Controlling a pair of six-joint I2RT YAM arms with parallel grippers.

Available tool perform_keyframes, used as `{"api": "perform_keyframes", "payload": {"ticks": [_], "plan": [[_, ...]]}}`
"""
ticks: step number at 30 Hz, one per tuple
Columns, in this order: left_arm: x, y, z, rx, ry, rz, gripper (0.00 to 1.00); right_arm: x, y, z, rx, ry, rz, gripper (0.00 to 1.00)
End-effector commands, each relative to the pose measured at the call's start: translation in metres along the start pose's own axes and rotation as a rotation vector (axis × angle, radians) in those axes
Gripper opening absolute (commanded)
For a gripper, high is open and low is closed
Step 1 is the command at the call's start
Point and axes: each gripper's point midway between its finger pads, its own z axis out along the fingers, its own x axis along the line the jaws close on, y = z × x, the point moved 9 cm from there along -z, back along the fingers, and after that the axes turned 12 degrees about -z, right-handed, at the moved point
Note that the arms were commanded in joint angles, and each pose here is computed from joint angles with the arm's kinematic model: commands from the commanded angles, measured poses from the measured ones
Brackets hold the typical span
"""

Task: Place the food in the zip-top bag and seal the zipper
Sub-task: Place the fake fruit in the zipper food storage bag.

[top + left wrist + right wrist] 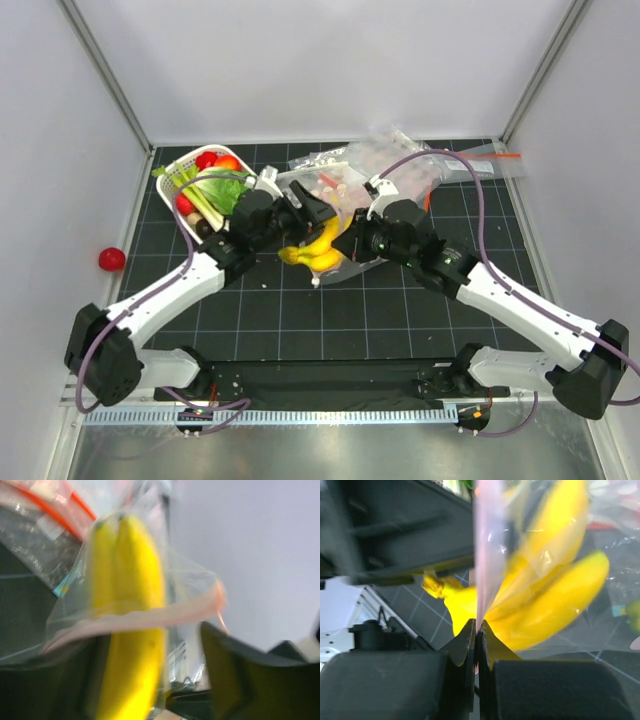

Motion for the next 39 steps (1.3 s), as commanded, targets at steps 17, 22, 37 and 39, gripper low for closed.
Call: {"api": "perform_keyframes", "payload": {"ticks": [17,22,37,39], "plan": [[-0.089,0.021,-0.104,-0.087,-0.059,0.384,1.00,0.006,0.082,-0.055,-0.286,-0.152,0.196,0.01],[-0.031,0.035,-0.101,-0.291,0.173,0.454,1.00,-0.013,0.088,-0.062,-0.312,-0.340,0.058,0.01],[0.024,0.094,-0.127,-0.772,0.794,0.410,1.00,-0.052,0.032,-0.045,-0.302,-0.527,-0.058,0.01],[0.036,0.118,-0.134,-0.806,0.904,0.349,1.00,-0.050,0.032,-0.050,-0.316,-0.510,-0.054,0.01]]}}
